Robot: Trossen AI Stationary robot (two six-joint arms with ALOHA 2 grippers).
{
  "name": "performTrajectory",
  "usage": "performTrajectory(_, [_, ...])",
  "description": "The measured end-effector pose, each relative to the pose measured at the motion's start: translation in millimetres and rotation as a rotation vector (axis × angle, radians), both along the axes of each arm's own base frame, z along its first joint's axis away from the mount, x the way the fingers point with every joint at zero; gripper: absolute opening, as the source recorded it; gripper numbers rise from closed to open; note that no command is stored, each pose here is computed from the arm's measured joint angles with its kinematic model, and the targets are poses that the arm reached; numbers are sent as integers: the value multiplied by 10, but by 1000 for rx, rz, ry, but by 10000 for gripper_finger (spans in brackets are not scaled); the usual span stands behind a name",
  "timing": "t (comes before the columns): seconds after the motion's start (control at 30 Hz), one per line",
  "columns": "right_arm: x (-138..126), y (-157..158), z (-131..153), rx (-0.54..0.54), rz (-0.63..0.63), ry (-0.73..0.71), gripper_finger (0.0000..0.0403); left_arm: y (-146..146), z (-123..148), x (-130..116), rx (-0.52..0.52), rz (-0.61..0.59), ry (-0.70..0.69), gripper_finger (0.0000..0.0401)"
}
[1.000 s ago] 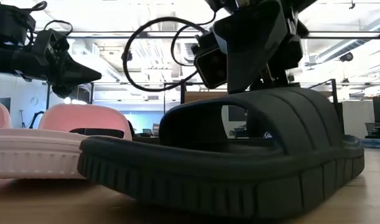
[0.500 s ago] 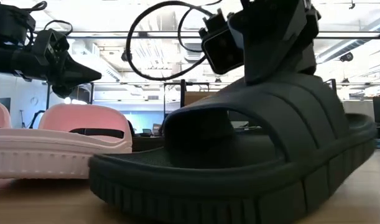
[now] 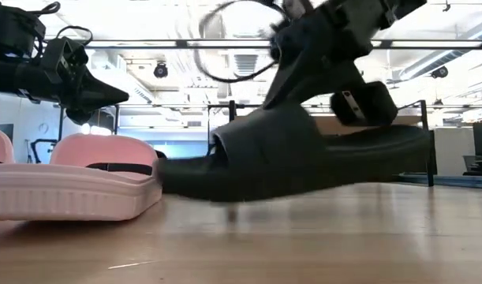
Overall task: Pick and place slides into the shelf
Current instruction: Stock the slides on and under the shelf
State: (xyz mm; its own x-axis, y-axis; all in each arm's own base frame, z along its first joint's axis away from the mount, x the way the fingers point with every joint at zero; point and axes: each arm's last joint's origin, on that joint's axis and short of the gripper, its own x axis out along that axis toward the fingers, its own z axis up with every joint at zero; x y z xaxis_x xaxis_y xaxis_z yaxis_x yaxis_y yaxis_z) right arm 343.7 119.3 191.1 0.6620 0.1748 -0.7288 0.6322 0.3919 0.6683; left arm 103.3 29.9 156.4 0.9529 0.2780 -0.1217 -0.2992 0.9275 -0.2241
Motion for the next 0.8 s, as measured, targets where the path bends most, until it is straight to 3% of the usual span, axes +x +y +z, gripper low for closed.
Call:
performTrajectory(0.27, [-774,-55,108,-115,-845,-3,9,1,-1,1,0,1,0,0])
performTrajectory(0.33, [-867,-98,101,-140,-881,-19,11,1,-2,0,-1,3,2,0])
performTrajectory(0.47, [-813,-179,107,-99,-958,-146,11,1,-2,0,0,3,2,0])
performTrajectory(0.67, [-570,-389,-48,-133,-1087,-180,12,1,0,0,0,3,0,0])
performTrajectory(0.8, [-365,-489,-183,-74,-1138,-207,13,1,0,0,0,3,0,0])
